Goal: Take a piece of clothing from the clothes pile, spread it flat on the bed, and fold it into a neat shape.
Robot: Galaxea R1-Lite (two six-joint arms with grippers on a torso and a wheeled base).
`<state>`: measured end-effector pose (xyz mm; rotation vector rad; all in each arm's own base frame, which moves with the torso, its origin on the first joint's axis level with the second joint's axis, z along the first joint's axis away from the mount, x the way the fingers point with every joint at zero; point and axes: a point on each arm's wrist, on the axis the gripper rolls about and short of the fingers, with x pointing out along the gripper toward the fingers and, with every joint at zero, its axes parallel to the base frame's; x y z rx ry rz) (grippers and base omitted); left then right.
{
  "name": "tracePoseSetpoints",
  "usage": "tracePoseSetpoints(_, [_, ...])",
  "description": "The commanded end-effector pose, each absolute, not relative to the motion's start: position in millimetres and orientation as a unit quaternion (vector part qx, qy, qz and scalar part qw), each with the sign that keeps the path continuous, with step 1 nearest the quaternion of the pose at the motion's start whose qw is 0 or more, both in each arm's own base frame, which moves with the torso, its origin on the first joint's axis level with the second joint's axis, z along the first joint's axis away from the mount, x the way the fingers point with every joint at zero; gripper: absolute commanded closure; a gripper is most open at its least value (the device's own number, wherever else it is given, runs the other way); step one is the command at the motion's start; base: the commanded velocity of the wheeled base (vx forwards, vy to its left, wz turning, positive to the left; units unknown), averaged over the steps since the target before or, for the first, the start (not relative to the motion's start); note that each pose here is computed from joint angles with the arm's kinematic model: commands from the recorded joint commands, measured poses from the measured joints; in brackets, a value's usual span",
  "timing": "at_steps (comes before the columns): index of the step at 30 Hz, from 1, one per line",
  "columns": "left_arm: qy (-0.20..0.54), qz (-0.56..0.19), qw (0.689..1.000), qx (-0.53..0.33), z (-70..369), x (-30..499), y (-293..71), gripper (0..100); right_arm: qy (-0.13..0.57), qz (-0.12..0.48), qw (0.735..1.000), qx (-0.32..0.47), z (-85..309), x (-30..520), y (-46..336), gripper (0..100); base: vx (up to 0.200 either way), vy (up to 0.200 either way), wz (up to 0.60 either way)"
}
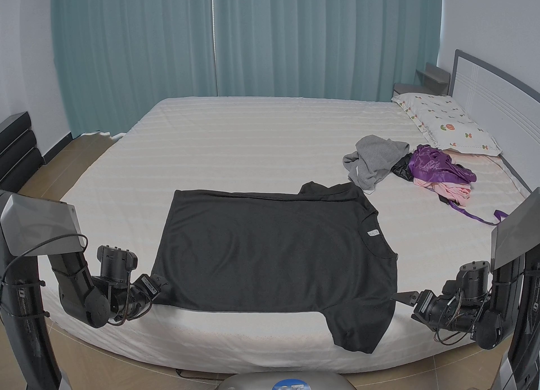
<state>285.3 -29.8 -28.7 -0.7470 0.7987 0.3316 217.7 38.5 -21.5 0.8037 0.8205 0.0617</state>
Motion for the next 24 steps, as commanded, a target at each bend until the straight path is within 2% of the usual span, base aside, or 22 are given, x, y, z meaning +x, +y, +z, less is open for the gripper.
tracePoseSetpoints(1, [0.38,0.16,0.841,-0.35,-34.4,289.5,-30.4,0,0.384,0.032,0.841,0.38,-21.9,219.3,38.9,0,0.0,0.0,0.0])
tracePoseSetpoints(11, [0.374,0.171,0.855,-0.316,-43.6,299.2,-30.7,0,0.385,0.032,0.841,0.38,-22.3,219.2,38.9,0,0.0,0.0,0.0])
tracePoseSetpoints(12, [0.373,0.171,0.855,-0.317,-43.1,299.3,-30.3,100,0.385,0.032,0.841,0.38,-22.3,219.2,38.9,0,0.0,0.0,0.0])
tracePoseSetpoints(24, [0.381,0.189,0.847,-0.319,-41.7,286.7,-22.1,100,0.397,0.036,0.839,0.371,-28.9,219.9,43.8,0,0.0,0.0,0.0])
